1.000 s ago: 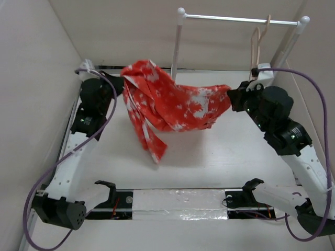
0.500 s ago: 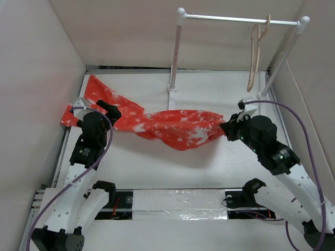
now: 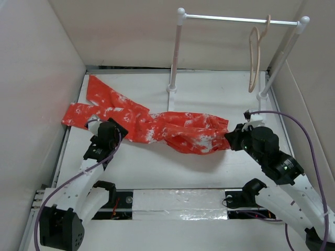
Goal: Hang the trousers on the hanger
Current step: Flatten out the trousers at the center of the board.
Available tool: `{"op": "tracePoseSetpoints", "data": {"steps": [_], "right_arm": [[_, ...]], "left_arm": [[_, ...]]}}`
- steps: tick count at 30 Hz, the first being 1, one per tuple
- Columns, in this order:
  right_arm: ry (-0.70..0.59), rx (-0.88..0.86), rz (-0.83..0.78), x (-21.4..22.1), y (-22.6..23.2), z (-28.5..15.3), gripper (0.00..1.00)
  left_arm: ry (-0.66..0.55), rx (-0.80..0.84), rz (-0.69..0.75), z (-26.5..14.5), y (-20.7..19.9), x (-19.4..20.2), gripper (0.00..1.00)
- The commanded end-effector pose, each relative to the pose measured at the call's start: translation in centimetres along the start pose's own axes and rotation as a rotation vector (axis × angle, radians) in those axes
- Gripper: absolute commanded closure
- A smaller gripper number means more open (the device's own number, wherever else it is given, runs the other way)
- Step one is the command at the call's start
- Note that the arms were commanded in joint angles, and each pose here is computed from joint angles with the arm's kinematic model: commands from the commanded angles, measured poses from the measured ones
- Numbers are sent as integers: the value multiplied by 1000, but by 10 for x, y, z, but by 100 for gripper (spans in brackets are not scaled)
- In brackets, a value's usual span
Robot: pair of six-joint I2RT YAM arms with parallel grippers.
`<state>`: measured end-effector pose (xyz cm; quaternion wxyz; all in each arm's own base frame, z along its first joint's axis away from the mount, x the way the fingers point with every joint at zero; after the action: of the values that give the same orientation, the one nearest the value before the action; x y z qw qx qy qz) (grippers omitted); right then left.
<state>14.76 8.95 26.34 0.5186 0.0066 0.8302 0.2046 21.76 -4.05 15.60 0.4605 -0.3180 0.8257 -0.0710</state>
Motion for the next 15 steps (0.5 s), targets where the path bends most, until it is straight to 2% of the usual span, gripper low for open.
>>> {"op": "tracePoseSetpoints", "data": {"steps": [1, 6, 11, 14, 15], "right_arm": [[-75, -24, 49, -13, 6, -4, 100], [-86, -49, 29, -17, 9, -4, 100], [-78, -62, 25, -14, 11, 0, 100], [-70, -79, 20, -12, 12, 2, 100], [-59, -88, 18, -11, 13, 4, 100]], "left_arm": [[-73, -86, -88, 15, 10, -1, 23], [-3, -134, -149, 44, 23, 8, 20], [-12, -167, -180, 65, 30, 3, 22], [-12, -134, -197, 76, 23, -2, 32], [-3, -123, -193, 79, 21, -1, 48]]}}
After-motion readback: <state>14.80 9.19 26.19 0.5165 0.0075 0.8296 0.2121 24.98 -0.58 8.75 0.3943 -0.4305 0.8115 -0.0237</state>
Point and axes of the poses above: each gripper's point midway between its finger pads, its own z axis out along the fingers, its own y axis along the line the jaws close on, x = y × z, the point moved 7 cm from there along -z, back along the fingers, and after that the axes turned 7 degrees about z, right-handed, at the moved point
